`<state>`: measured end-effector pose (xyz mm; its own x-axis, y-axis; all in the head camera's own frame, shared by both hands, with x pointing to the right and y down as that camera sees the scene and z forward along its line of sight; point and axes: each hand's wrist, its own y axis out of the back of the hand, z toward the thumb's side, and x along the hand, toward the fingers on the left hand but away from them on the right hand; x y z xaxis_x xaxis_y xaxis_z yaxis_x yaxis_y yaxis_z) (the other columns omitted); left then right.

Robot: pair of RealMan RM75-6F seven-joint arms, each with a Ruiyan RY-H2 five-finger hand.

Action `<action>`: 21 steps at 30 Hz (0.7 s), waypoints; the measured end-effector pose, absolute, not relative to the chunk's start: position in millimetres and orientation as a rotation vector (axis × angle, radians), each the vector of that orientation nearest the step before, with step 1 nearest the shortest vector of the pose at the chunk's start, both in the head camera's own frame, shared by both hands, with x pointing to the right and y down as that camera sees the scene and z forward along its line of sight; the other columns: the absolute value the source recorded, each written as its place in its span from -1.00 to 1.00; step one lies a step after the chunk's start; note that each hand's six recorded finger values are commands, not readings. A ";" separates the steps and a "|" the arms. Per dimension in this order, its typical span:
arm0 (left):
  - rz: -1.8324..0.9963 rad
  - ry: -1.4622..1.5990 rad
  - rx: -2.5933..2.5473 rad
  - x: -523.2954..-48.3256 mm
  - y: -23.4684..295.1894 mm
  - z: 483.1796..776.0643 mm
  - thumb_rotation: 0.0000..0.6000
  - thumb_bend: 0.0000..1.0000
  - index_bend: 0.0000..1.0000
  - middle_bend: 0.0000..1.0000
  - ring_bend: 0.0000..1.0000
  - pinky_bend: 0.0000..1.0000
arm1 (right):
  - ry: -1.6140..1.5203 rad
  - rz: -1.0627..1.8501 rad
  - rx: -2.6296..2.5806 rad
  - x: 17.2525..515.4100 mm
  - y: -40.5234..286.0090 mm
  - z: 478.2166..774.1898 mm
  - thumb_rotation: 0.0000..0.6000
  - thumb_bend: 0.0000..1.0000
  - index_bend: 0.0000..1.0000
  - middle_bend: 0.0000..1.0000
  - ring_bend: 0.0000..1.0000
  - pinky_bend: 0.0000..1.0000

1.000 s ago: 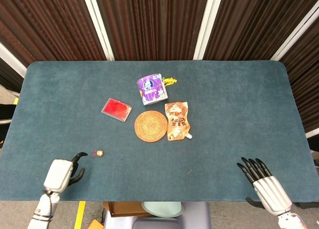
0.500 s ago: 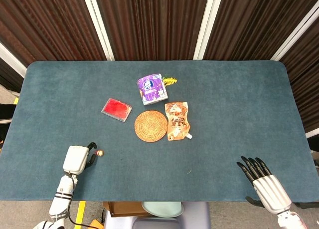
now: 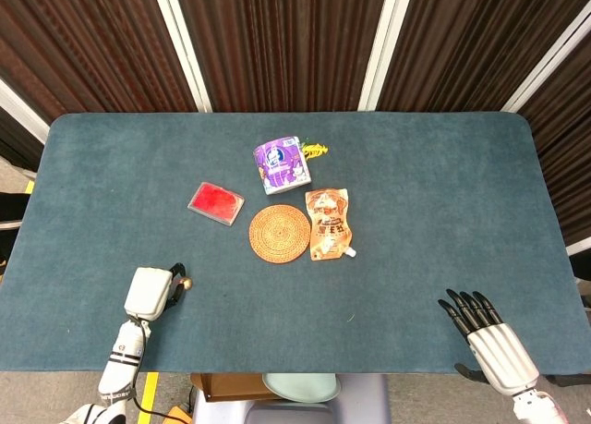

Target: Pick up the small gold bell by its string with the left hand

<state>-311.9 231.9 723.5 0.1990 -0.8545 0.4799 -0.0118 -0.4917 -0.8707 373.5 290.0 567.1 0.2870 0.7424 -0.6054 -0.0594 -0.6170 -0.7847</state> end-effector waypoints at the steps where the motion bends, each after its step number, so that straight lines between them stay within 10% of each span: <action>1: -1.384 0.821 -1.709 -311.1 232.1 723.5 1.00 -0.17 0.01 1.00 1.00 1.00 | -0.615 1.406 -1.834 373.6 290.0 567.0 1.00 -0.62 -1.00 -1.00 -1.00 -1.00; 21: -1.380 0.810 -1.709 -306.2 232.4 725.1 1.00 -0.17 0.13 1.00 1.00 1.00 | -0.617 1.411 -1.836 375.1 290.6 565.3 1.00 -0.62 -1.00 -1.00 -1.00 -1.00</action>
